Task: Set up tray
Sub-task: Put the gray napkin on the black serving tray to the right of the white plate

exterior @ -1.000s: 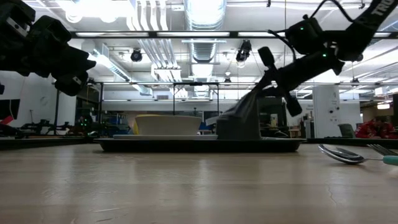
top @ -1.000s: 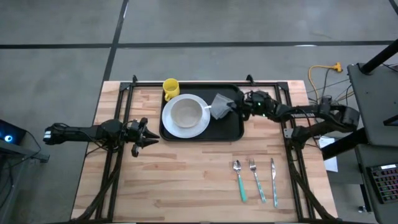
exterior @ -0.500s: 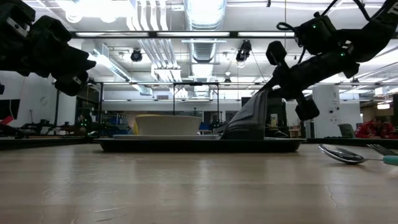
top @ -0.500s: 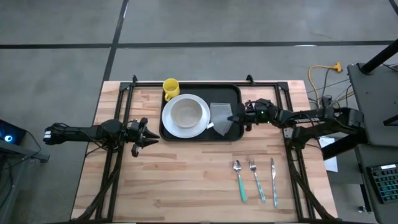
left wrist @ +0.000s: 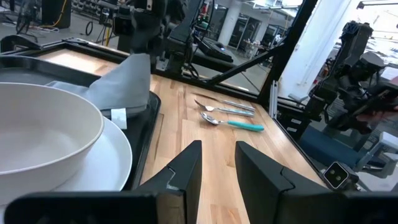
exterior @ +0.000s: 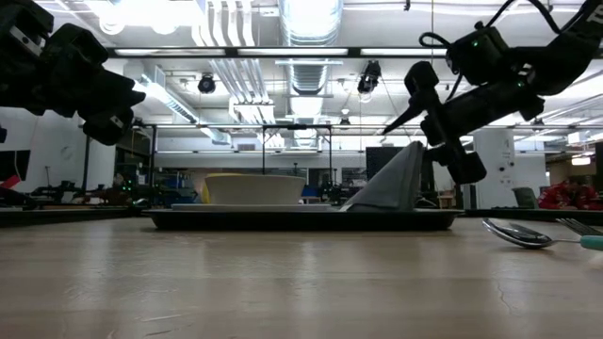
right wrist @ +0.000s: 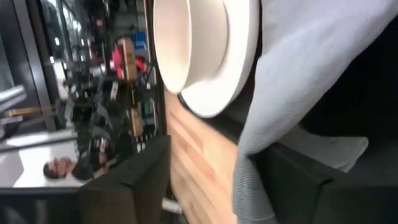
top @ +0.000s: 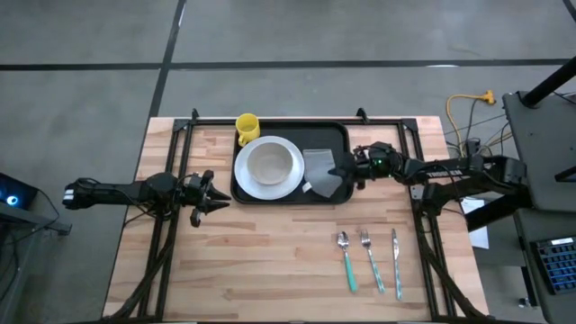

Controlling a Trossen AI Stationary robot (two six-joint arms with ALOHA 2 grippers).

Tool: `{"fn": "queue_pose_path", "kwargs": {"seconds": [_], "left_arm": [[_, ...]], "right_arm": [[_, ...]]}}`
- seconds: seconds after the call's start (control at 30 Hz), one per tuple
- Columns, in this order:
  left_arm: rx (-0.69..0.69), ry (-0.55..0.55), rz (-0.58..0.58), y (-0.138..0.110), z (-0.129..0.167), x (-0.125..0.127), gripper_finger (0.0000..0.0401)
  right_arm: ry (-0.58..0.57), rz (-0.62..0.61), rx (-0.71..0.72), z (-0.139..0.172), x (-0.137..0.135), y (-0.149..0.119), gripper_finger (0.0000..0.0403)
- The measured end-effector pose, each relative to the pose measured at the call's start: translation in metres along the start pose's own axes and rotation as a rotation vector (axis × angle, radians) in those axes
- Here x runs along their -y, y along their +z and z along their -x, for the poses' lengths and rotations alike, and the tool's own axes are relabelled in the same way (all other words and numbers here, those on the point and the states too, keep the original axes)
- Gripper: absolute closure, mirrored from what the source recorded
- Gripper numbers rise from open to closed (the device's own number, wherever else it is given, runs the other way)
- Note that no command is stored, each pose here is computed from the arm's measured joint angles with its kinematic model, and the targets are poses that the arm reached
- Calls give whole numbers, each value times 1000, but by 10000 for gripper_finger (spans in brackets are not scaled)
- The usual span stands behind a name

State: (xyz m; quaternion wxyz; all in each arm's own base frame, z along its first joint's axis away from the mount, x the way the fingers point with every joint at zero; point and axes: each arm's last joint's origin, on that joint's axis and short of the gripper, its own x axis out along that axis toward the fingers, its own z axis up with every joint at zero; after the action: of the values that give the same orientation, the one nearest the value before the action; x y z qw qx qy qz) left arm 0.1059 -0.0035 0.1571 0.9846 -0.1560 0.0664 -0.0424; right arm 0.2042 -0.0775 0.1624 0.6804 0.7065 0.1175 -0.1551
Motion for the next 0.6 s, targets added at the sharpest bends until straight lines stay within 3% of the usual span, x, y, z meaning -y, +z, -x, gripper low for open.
{"fn": "queue_pose_path", "kwargs": {"seconds": [0.27,0.5,0.6], "left_arm": [[0,0,0,0,0,0,319],[0,0,0,0,0,0,319],[0,0,0,0,0,0,319]], "right_arm": [[-52,34,-107,6,9,10,100],[-172,53,-130,14,20,23,85],[-277,56,-138,20,19,33,89]]}}
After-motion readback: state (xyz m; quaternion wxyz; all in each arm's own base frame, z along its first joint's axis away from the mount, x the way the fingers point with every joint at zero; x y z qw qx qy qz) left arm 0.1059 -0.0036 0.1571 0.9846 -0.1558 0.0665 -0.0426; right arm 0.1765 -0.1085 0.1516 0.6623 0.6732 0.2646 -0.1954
